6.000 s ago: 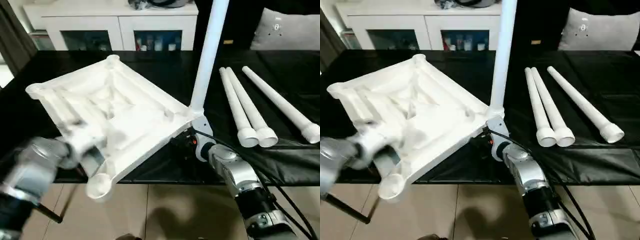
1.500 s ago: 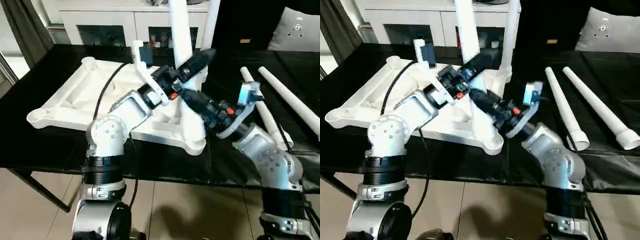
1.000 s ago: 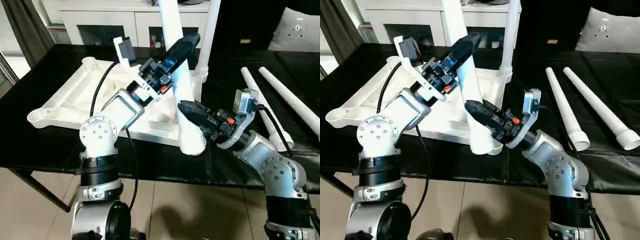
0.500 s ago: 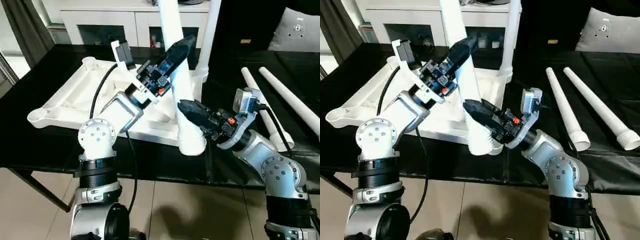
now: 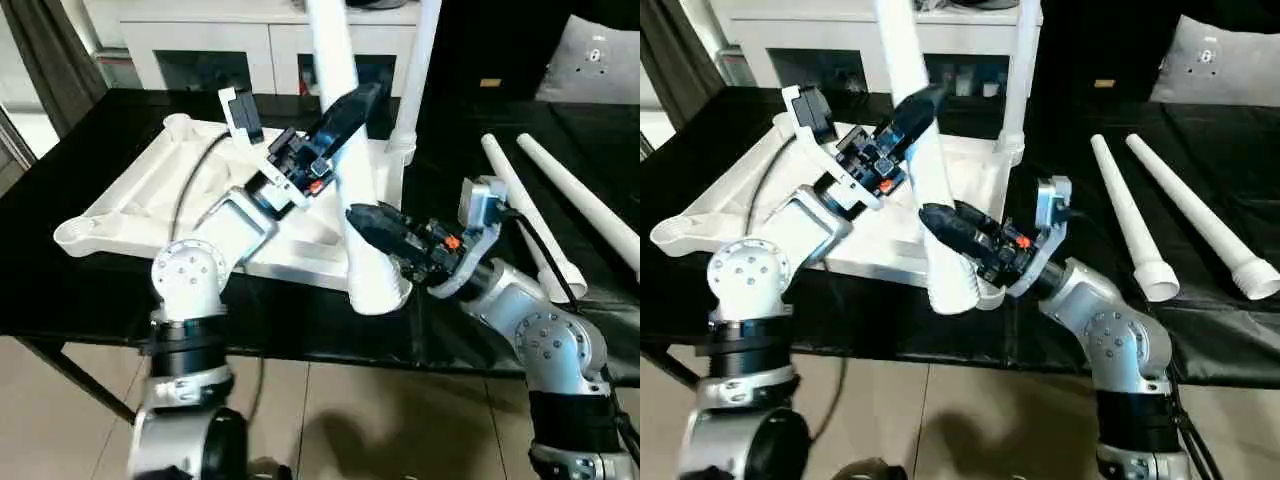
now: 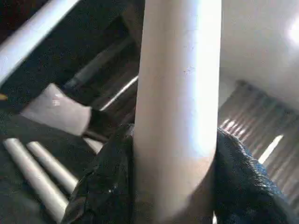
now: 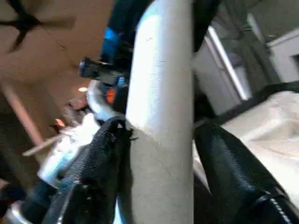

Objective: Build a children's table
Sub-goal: Pick table leg

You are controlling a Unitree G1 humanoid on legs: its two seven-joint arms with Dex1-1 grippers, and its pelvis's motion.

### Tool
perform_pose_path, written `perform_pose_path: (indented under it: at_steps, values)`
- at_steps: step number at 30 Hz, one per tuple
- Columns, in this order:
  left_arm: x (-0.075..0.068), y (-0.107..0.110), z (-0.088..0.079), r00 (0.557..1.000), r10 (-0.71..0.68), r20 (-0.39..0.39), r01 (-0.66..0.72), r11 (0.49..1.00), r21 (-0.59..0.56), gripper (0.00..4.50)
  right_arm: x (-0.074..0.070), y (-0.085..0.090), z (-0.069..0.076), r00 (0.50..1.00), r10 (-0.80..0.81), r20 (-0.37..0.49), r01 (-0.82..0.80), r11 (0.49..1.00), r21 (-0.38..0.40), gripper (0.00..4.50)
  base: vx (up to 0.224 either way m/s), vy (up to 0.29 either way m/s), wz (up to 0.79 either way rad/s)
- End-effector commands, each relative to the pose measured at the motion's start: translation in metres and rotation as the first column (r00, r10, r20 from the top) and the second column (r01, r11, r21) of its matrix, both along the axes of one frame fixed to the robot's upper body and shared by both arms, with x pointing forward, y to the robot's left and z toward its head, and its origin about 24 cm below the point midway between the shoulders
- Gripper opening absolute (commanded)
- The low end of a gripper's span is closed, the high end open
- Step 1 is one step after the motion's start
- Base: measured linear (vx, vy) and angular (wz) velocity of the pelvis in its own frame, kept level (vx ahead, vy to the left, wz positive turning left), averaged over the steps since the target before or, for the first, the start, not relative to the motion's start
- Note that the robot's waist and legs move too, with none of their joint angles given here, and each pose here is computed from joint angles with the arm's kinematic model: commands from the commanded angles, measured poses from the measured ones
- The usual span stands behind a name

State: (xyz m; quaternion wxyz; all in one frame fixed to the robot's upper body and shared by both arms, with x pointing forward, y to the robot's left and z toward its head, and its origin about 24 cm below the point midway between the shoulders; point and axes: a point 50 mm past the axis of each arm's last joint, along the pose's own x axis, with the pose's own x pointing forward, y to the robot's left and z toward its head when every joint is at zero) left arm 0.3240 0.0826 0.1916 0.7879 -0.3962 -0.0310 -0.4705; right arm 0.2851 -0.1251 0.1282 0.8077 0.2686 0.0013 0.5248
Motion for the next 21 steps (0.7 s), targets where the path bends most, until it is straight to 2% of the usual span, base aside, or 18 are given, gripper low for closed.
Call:
perform_pose_path:
  at_steps: [1, 4, 9, 11, 16, 21]
  values:
    - [-0.002, -0.007, 0.0, 0.999, -0.008, 0.031, 0.005, 0.997, 0.076, 1.85, 0.009, -0.008, 0.001, 0.994, -0.107, 0.026, 0.109, 0.992, -0.063, 2.97, 0.0, 0.0, 0.0]
    - [0.002, -0.008, -0.001, 0.994, 0.067, 0.091, -0.087, 0.969, 0.232, 1.81, 0.01, -0.011, 0.003, 0.99, -0.113, 0.079, 0.123, 0.982, -0.141, 3.22, 0.0, 0.0, 0.0]
    - [0.0, -0.014, -0.002, 0.979, 0.089, 0.186, -0.153, 0.918, 0.366, 1.8, 0.01, -0.015, 0.0, 0.998, -0.054, 0.042, 0.062, 0.97, -0.237, 3.39, 0.0, 0.0, 0.0]
    - [-0.002, -0.018, -0.002, 0.968, 0.077, 0.238, -0.174, 0.89, 0.422, 1.8, 0.01, -0.015, -0.003, 0.999, -0.021, 0.033, 0.031, 0.951, -0.309, 3.39, 0.0, 0.0, 0.0]
    - [-0.003, -0.023, 0.0, 0.957, 0.06, 0.284, -0.186, 0.878, 0.442, 1.8, 0.009, -0.016, -0.011, 0.999, 0.038, 0.038, -0.019, 0.915, -0.403, 3.39, 0.0, 0.0, 0.0]
    - [-0.005, -0.026, 0.0, 0.952, 0.036, 0.303, -0.177, 0.875, 0.451, 1.8, 0.011, -0.016, -0.013, 0.998, 0.054, 0.018, -0.042, 0.911, -0.41, 3.39, 0.0, 0.0, 0.0]
